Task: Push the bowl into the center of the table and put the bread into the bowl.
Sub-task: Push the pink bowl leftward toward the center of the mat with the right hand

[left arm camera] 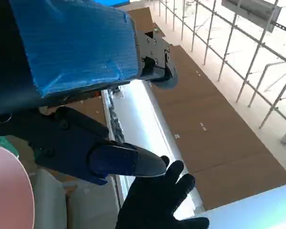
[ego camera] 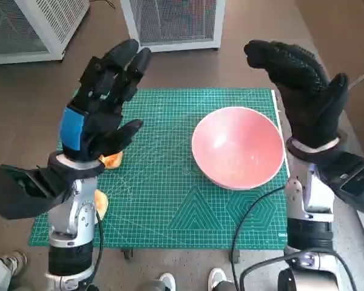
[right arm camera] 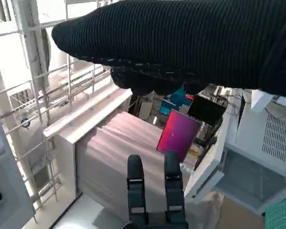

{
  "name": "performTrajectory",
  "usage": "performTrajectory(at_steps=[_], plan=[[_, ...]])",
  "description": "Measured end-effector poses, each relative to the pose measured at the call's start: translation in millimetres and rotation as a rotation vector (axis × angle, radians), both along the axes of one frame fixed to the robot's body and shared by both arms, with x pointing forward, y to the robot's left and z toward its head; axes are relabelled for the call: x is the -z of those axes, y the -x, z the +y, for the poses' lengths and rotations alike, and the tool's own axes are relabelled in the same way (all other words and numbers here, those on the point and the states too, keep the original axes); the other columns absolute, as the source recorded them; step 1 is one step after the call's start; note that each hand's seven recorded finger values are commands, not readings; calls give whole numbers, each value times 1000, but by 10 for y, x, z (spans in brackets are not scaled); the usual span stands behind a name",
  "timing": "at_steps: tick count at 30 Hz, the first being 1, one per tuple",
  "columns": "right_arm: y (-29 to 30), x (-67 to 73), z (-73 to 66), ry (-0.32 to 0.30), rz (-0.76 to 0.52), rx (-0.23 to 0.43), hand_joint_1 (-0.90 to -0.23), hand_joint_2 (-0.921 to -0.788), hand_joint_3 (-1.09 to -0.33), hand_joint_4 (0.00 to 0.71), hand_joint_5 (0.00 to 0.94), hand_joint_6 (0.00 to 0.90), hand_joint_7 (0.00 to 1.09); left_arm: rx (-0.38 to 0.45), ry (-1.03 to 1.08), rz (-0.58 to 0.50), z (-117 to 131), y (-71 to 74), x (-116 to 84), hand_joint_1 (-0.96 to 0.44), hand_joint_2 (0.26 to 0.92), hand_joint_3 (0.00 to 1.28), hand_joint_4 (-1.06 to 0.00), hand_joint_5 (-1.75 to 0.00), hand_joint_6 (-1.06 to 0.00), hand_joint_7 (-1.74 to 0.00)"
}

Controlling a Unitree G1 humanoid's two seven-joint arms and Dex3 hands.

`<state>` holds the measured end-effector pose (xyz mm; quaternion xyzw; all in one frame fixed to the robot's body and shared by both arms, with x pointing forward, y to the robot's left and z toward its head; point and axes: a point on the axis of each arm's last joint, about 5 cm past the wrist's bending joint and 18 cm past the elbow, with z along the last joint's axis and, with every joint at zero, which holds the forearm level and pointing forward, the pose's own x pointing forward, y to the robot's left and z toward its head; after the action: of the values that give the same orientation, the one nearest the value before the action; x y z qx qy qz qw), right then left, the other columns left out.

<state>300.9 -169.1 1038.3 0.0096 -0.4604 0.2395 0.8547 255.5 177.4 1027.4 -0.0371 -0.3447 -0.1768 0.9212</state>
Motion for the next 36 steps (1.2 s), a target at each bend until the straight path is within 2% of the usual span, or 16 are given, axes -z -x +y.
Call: performTrajectory(at_steps=[36], plan=[[-7, 16, 3, -4, 9, -6, -661, -921, -598, 223, 0, 306, 0, -7, 1, 0, 3, -1, -1, -617, 921, 192, -283, -2, -186, -463]])
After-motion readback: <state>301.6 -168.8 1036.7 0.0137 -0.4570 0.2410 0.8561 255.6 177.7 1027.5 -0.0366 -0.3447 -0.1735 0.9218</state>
